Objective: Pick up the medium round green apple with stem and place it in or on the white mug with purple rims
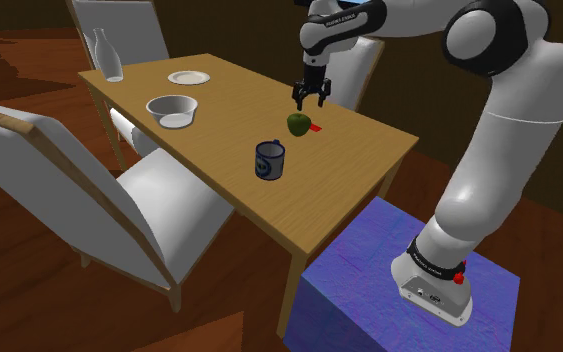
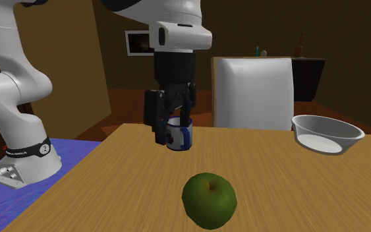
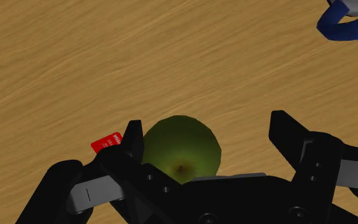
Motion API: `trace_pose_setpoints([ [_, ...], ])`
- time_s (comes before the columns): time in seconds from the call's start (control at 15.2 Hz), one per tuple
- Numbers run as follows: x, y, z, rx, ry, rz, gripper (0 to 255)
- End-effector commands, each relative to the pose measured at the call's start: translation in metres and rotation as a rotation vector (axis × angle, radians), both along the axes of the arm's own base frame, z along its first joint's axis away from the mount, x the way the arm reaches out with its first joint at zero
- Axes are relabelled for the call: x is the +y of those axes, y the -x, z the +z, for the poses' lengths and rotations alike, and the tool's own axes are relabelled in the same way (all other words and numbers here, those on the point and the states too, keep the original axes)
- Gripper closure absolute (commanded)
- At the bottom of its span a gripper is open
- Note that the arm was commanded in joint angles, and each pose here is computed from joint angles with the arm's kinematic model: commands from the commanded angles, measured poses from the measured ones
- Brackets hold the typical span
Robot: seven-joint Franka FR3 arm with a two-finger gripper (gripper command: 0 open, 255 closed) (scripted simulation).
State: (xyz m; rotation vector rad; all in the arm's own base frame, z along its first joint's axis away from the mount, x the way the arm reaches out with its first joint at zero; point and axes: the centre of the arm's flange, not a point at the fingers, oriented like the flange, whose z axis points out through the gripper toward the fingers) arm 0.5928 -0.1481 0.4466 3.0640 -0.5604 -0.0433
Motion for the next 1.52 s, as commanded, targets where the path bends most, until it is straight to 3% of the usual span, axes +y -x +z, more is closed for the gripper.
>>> trace_pose_setpoints([
  [0.0, -0.012, -0.022, -0.01, -0.011, 0.005, -0.012, 0],
  [0.4, -0.052, -0.08, -0.021, -0.045, 0.02, -0.049, 0],
  [0.92, -0.054, -0.08, -0.061, -0.045, 0.02, -0.049, 0],
  [1.39, -0.054, -0.08, -0.061, -0.045, 0.02, -0.049, 0],
  [1.45, -0.054, -0.08, -0.061, -0.045, 0.02, -0.049, 255],
])
